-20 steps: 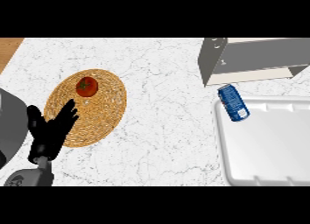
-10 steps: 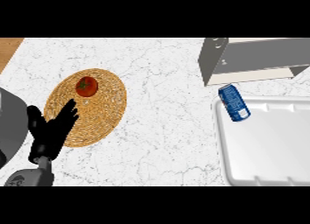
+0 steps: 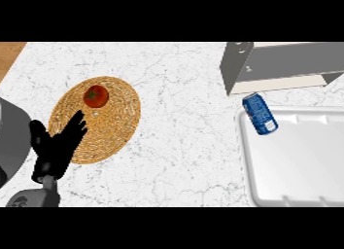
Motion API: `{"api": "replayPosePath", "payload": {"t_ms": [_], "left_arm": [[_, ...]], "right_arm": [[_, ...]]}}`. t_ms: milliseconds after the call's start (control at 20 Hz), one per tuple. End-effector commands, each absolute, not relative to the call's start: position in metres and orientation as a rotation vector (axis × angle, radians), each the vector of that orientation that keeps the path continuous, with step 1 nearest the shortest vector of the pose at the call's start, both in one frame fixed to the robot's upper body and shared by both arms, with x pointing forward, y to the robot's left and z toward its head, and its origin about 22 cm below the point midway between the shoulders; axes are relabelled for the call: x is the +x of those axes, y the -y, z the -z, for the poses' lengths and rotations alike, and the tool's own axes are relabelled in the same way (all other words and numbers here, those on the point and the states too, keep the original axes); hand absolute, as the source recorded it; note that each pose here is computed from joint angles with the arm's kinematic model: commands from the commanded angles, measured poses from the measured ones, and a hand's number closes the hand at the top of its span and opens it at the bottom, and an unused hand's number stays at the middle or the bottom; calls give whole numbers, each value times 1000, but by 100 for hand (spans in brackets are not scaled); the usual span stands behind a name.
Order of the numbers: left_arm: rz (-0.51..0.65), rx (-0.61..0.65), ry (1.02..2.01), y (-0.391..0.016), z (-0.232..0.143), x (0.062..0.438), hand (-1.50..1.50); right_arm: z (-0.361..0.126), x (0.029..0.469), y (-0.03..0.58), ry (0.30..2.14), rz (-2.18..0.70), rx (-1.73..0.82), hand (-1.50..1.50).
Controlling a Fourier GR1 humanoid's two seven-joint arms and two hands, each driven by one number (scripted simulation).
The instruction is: Pick the cupcake from the tray and place it in the tiered shelf
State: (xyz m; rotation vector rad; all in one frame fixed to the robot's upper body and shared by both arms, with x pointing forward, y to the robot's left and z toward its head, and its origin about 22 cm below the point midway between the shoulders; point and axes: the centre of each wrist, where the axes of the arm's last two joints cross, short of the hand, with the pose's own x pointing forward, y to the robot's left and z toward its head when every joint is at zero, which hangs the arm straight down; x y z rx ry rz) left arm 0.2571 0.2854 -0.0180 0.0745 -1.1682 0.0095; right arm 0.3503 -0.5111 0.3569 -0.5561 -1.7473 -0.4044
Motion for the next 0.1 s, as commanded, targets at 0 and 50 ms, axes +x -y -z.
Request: {"api": "replayPosePath", "payload": {"t_ms": [0,50], "left_arm": [[-21,60,1128,-280,24,262,0],[-17,57,1137,-280,28,258,0]], "right_arm": [[-363,329,531,1755,391,-544,-150],[-349,318,545,1767,398,-524,-150]]}}
